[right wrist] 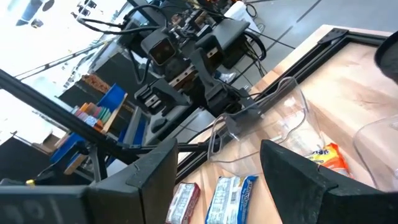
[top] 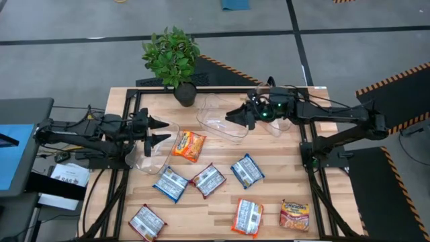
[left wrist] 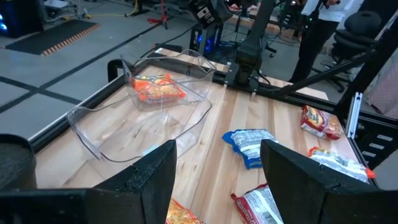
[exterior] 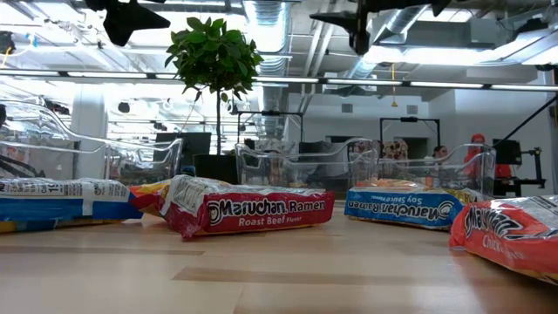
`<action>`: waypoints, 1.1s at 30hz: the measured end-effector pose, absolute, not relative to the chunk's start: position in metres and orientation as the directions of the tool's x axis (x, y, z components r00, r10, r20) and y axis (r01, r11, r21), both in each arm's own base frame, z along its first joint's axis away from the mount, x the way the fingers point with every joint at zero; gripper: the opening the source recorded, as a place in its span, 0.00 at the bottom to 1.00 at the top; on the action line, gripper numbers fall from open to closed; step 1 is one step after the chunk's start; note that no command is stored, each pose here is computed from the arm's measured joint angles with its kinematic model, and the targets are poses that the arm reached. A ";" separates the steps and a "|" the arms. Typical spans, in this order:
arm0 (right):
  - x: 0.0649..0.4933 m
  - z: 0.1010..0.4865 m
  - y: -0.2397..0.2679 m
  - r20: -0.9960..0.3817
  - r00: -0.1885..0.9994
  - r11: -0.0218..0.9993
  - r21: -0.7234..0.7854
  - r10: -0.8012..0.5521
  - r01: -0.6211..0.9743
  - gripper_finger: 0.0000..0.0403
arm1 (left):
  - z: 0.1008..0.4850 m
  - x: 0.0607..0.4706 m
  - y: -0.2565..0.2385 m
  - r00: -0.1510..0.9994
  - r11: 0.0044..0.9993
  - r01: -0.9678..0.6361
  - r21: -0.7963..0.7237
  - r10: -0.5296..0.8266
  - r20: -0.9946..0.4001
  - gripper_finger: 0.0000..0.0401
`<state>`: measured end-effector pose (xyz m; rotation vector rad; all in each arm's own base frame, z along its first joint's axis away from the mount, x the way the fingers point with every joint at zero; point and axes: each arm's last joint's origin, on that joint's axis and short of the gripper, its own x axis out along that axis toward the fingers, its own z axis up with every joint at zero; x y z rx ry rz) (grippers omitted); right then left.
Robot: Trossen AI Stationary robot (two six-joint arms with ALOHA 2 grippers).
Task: Sort Maruchan noodles
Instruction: Put the top orange noodle pack into the right transparent bin
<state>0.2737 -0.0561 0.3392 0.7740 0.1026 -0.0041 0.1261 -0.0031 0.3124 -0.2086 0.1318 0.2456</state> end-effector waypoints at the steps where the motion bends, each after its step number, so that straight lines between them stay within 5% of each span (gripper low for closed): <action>1: 0.274 0.339 -0.056 -0.094 0.995 0.716 0.697 0.036 0.040 0.63 | 0.312 0.126 -0.003 0.962 0.949 -0.254 -0.188 0.227 -0.155 0.54; 33: 0.277 0.339 -0.038 -0.094 0.991 0.831 0.556 0.100 -0.031 0.63 | 0.312 0.126 -0.005 0.975 0.922 -0.200 -0.331 0.156 -0.156 0.54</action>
